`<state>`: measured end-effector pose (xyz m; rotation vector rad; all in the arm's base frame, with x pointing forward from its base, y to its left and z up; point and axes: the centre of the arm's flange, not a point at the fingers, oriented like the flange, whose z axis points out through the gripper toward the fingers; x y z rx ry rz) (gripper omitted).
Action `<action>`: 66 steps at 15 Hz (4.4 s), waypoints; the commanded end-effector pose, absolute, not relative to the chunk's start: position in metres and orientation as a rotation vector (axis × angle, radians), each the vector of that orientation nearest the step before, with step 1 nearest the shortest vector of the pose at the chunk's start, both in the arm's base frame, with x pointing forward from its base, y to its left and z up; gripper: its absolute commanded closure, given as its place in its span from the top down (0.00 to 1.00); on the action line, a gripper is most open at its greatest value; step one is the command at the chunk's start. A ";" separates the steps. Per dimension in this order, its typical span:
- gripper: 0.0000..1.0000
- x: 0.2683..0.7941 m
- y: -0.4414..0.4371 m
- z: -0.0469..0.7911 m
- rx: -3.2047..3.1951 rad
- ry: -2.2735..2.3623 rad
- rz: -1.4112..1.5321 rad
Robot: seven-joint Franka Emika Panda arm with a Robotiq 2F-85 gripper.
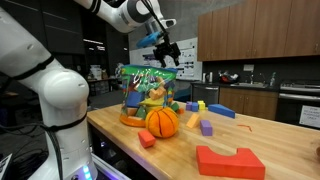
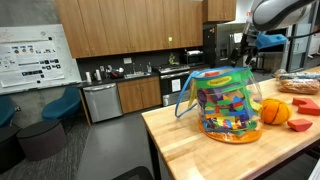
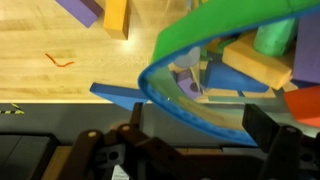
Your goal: Put one purple block in the toy bag
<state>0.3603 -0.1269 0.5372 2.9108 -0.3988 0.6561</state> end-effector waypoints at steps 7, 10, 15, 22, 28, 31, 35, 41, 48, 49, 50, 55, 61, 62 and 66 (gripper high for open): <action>1.00 0.326 -0.193 0.617 2.942 -0.576 1.005; 1.00 0.324 -0.225 0.606 2.947 -0.696 1.003; 1.00 0.322 -0.253 0.583 2.939 -0.816 0.950; 1.00 0.330 -0.268 0.573 2.929 -0.848 0.920; 1.00 0.330 -0.269 0.574 2.928 -0.849 0.923; 1.00 0.330 -0.269 0.574 2.928 -0.849 0.923; 1.00 0.336 -0.248 0.569 2.936 -0.733 0.905; 1.00 0.369 -0.243 0.499 2.945 -0.712 0.690; 1.00 0.374 -0.307 0.398 2.938 -0.906 0.348; 1.00 0.373 -0.314 0.382 2.944 -0.935 0.293; 1.00 0.371 -0.321 0.370 2.941 -0.961 0.247; 1.00 0.363 -0.339 0.315 2.915 -1.007 0.047; 1.00 0.371 -0.346 0.297 2.899 -1.038 -0.024; 1.00 0.374 -0.347 0.296 2.897 -1.045 -0.023; 1.00 0.384 -0.351 0.309 2.921 -1.102 0.065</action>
